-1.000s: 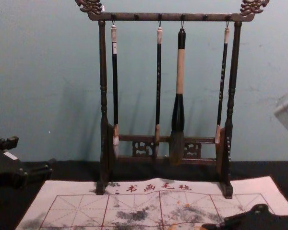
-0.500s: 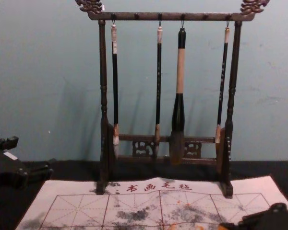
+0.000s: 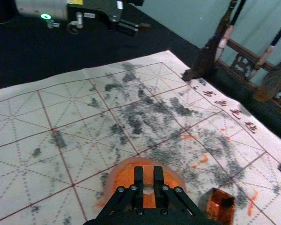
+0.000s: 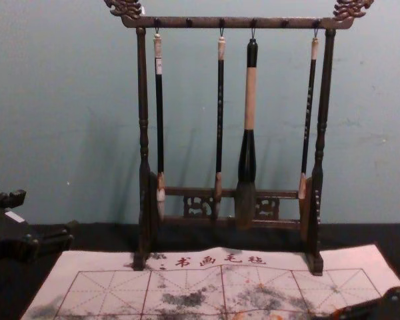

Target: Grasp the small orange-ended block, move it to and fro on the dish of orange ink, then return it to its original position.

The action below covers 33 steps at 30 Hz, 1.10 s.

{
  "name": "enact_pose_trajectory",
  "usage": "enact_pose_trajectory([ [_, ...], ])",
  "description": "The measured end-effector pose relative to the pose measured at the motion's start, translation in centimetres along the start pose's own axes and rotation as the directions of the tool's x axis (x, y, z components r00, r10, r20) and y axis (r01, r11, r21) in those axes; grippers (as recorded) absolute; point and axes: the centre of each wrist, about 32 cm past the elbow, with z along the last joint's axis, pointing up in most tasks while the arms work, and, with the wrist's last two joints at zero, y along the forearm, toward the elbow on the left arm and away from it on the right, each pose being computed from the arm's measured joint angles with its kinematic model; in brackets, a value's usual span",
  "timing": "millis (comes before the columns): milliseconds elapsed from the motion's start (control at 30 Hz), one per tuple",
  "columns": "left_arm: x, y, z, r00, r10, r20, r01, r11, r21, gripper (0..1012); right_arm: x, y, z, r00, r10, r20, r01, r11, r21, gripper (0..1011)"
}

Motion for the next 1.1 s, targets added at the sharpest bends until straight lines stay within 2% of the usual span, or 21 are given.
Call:
enact_pose_trajectory([
  [533,0.0,0.0,0.0,1.0,0.0,0.0,0.0,1.0,0.0,1001,-1.0,0.2,0.3,0.997,0.07,0.008,-0.07,0.997,0.01,82],
  [1100,0.0,0.0,0.0,1.0,0.0,0.0,0.0,1.0,0.0,1001,-0.3,1.2,0.2,0.998,0.06,0.012,-0.06,0.998,0.0,82],
])
